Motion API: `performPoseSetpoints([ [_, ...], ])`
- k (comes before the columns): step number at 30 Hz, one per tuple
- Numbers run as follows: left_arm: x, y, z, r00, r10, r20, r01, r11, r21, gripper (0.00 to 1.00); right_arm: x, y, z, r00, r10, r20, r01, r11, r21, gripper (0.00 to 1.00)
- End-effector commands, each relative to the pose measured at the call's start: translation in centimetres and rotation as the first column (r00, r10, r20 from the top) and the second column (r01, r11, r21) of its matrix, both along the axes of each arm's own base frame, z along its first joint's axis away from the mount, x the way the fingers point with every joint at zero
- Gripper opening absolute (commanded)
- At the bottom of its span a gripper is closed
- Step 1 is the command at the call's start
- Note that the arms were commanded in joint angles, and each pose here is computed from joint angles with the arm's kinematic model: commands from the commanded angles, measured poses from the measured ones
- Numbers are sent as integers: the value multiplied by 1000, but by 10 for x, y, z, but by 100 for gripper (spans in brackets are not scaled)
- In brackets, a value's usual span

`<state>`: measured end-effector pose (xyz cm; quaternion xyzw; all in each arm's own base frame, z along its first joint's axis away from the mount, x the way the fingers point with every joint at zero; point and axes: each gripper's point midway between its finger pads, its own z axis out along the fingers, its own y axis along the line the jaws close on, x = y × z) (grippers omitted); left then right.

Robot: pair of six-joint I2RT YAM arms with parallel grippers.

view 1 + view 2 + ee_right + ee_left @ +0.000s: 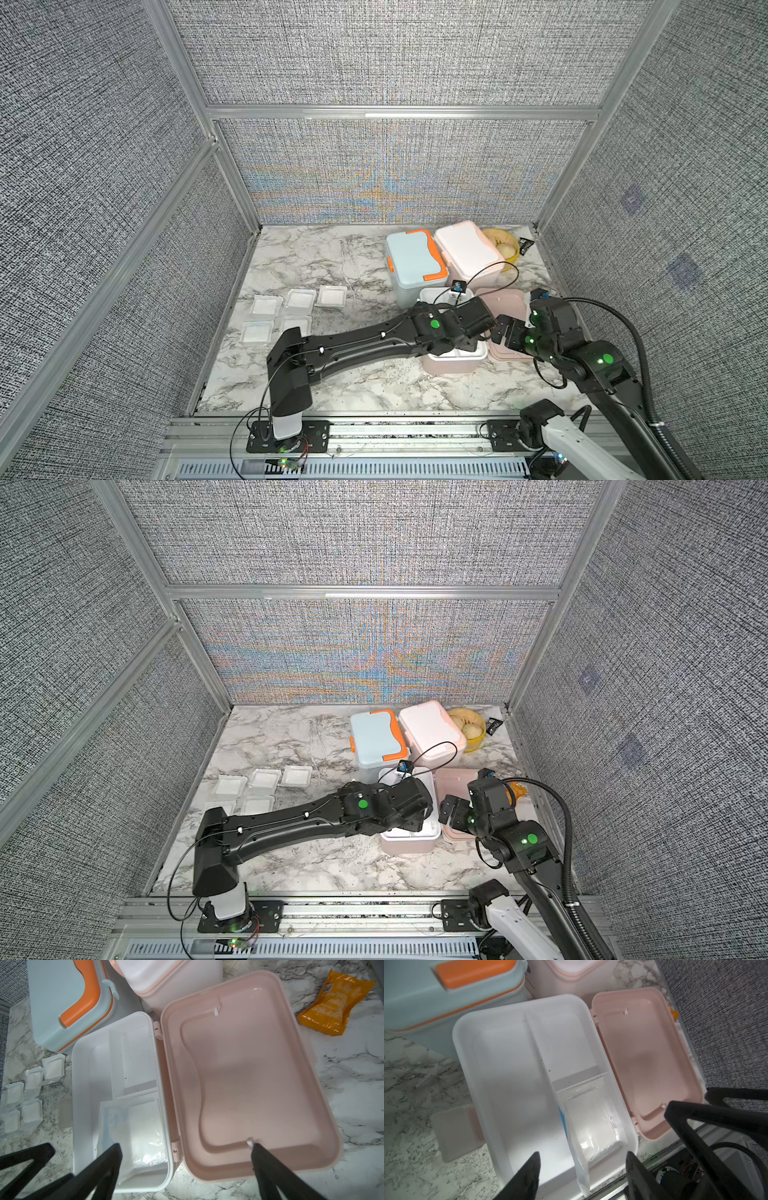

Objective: Open first aid kits and take out gauze
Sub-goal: Pick up the gauze from the first aid kit.

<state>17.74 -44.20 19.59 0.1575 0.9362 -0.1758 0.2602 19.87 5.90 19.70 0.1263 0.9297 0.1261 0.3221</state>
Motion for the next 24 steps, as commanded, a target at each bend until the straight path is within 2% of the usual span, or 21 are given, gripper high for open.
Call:
performPoseSetpoints([
  [1,1,10,-14,1000,11,-14,-10,995,99,60,-2,5,2,999,30,11,-30,999,37,99],
  [9,2,3,-31,999,27,-35,-22,989,148,47,-3,4,2,1000,29,8,-30,998,64,99],
  [15,6,9,-46,995,89,-50,-75,968,240,32,-3,5,2,999,32,10,-32,997,77,99],
  [19,6,11,-51,993,105,-58,-83,951,299,31,-3,7,3,999,37,12,-38,995,89,99],
  [22,8,12,-52,991,115,-66,-90,950,299,21,-2,7,2,999,39,11,-40,995,93,99],
  [24,8,13,-48,991,120,-64,-96,952,291,17,-3,8,3,999,40,12,-41,994,97,99],
])
